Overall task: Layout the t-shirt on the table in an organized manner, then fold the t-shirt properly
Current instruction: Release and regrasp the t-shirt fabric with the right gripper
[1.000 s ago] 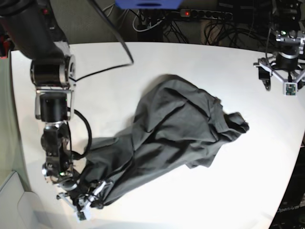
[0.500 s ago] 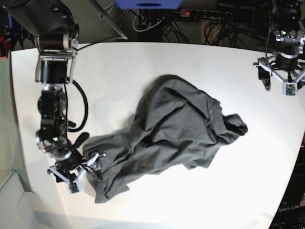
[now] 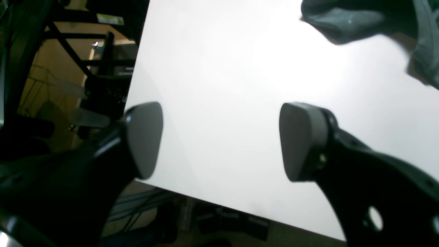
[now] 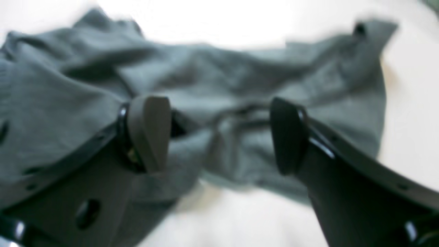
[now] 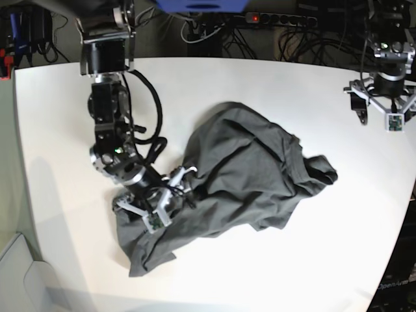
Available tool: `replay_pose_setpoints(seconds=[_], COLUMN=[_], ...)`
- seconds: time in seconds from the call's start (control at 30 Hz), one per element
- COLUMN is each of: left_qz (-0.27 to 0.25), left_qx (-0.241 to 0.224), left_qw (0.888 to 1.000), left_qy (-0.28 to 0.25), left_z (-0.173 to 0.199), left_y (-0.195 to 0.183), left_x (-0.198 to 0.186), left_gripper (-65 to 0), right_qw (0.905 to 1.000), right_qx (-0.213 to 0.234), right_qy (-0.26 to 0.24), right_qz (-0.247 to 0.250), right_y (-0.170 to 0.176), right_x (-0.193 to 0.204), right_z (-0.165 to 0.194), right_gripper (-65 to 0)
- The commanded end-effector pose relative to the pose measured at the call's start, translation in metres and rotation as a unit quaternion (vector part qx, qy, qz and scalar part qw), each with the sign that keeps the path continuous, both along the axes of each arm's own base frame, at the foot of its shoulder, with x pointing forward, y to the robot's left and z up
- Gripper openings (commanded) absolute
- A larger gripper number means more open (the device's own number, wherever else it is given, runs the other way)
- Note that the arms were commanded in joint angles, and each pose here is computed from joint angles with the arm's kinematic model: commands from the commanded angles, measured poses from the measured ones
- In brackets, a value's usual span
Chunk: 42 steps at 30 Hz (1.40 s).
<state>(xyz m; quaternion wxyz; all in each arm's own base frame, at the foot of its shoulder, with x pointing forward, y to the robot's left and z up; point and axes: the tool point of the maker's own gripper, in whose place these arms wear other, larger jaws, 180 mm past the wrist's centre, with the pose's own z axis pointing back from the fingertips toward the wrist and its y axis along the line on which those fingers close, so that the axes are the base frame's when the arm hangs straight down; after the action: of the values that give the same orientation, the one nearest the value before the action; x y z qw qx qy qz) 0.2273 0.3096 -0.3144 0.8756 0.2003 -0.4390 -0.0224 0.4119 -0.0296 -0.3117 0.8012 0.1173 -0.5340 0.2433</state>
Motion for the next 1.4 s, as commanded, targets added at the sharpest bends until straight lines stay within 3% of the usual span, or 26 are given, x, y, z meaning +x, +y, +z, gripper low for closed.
replay_pose_setpoints(seconds=[0.0, 0.1, 0.17, 0.27, 0.47, 0.7, 0.97, 1.2, 1.37], left_qz=[-0.004, -0.004, -0.003, -0.003, -0.003, -0.003, -0.004, -0.004, -0.005], left_qx=[0.012, 0.012, 0.013, 0.013, 0.013, 0.013, 0.013, 0.013, 0.013], left_qw=[1.000, 1.000, 1.000, 1.000, 1.000, 1.000, 1.000, 1.000, 1.000], left_qy=[-0.016, -0.014, -0.014, -0.011, -0.011, -0.013, -0.019, -0.016, -0.014], left_z=[0.010, 0.010, 0.009, 0.008, 0.009, 0.009, 0.012, 0.011, 0.010], left_y=[0.002, 0.003, 0.003, 0.003, 0.004, 0.004, 0.003, 0.002, 0.002], left_x=[0.004, 0.002, 0.002, 0.000, 0.000, 0.001, 0.005, 0.002, 0.001], left_gripper=[-13.7, -13.7, -13.7, -13.7, -13.7, -13.7, -13.7, -13.7, -13.7], right_qw=[0.9990, 0.9969, 0.9964, 0.9961, 0.9938, 0.9913, 0.9874, 0.9935, 0.9904], right_qx=[0.011, 0.003, -0.003, -0.003, -0.023, -0.073, -0.104, -0.105, -0.124], right_qy=[-0.033, -0.036, -0.016, 0.020, 0.075, 0.107, 0.115, 0.039, 0.061], right_qz=[0.029, 0.069, 0.083, 0.086, 0.078, 0.024, 0.029, 0.020, 0.008], right_y=[0.015, 0.039, 0.049, 0.054, 0.037, -0.016, -0.021, -0.020, -0.030], right_x=[0.003, 0.002, 0.003, 0.006, 0.000, -0.051, -0.097, -0.058, -0.022], right_z=[0.022, 0.026, 0.011, -0.011, -0.052, -0.084, -0.070, -0.014, -0.020], right_gripper=[-21.8, -29.3, -35.4, -39.6, -40.3, -40.4, -40.3, -39.8, -35.0])
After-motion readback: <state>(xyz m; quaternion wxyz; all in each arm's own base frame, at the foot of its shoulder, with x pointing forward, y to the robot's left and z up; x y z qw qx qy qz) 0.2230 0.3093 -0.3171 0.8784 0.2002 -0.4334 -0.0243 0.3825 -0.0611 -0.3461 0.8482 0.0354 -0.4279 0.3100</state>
